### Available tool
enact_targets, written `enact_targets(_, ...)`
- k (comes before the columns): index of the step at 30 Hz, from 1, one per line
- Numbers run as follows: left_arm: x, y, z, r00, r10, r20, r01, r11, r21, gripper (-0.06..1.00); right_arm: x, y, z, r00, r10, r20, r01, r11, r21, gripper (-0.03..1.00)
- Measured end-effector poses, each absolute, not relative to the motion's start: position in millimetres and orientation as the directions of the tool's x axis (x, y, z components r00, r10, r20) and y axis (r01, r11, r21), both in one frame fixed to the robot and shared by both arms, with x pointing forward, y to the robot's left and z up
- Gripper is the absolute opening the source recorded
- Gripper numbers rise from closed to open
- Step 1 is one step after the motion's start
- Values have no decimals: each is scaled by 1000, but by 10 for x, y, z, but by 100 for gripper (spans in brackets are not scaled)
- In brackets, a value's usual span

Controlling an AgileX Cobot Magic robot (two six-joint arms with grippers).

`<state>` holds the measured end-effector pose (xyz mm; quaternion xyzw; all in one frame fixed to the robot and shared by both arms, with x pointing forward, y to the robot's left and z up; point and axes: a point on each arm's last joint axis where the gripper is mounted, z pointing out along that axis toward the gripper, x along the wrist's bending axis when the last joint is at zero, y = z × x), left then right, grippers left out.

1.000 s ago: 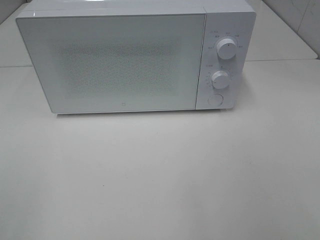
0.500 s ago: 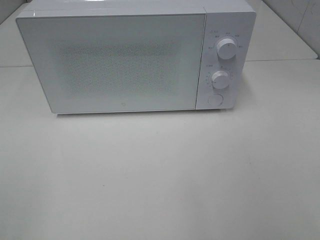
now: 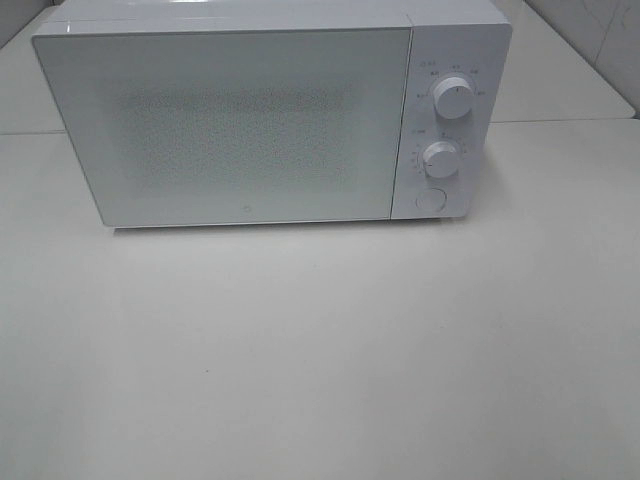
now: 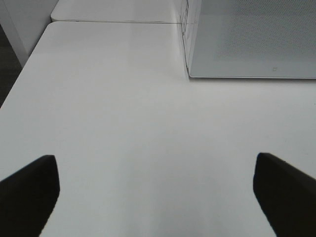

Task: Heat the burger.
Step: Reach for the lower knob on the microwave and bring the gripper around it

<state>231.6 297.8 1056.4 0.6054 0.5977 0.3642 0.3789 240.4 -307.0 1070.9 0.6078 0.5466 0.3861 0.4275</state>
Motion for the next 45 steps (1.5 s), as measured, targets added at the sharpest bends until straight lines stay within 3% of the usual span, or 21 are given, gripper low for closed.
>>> enact_targets(18, 2316, 2978, 10564, 20, 1000, -12, 448, 2, 894, 99, 3133, -3047, 10884, 66, 998, -15, 322, -7, 947, 76)
enact_targets(45, 2315, 2978, 10563, 20, 1000, -12, 449, 2, 894, 99, 4045, -3010, 10824, -2, 995, -95, 234, 93, 968, 76)
